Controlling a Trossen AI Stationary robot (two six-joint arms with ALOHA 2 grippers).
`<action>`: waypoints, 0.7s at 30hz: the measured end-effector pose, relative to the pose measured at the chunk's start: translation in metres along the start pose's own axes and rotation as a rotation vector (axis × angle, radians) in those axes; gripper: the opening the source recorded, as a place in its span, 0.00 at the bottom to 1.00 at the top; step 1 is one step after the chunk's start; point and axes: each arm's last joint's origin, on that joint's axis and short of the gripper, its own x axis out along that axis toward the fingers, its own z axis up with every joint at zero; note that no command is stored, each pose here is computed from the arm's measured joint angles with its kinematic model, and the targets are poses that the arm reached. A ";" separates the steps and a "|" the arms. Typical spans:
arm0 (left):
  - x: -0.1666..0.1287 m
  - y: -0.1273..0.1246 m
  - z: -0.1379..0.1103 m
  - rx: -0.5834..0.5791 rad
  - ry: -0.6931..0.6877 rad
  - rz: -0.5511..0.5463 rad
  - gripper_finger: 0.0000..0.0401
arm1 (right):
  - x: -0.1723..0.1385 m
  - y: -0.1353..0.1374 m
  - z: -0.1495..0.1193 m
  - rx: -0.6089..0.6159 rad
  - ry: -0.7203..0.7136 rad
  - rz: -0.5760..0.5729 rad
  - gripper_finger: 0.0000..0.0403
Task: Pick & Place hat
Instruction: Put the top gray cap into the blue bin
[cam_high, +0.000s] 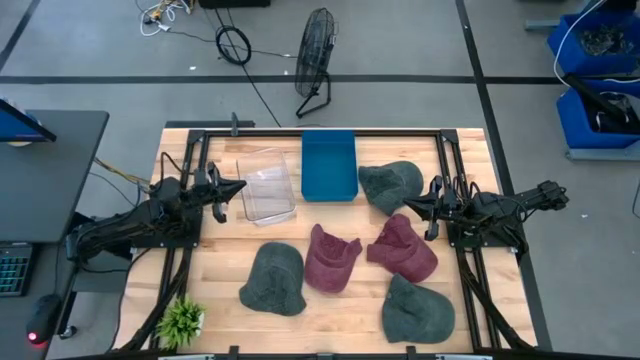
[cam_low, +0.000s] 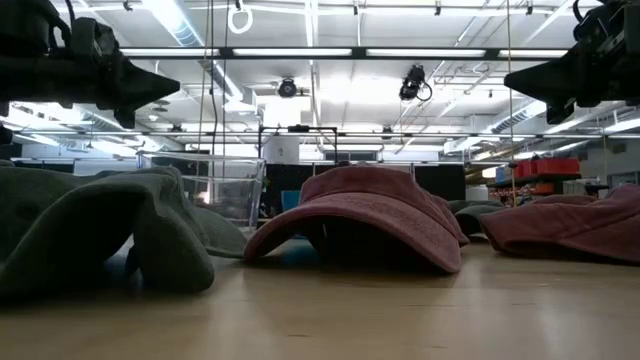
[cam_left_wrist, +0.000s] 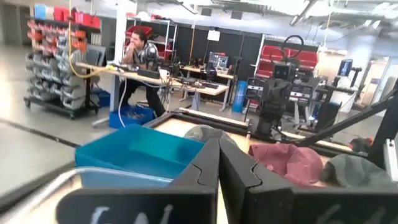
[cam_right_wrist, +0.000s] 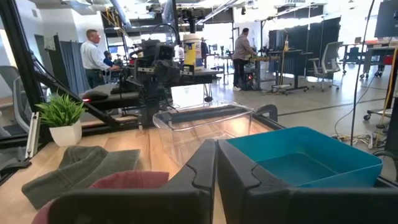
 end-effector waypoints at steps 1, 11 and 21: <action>0.000 -0.001 0.004 0.028 -0.006 -0.002 0.05 | 0.000 0.000 0.000 -0.017 0.000 0.000 0.05; 0.018 -0.008 0.054 0.158 0.003 0.032 0.38 | 0.000 0.000 0.000 0.063 0.001 0.014 0.05; 0.066 -0.003 0.064 0.209 0.197 0.214 0.44 | 0.000 0.001 0.000 -0.034 -0.001 0.054 0.05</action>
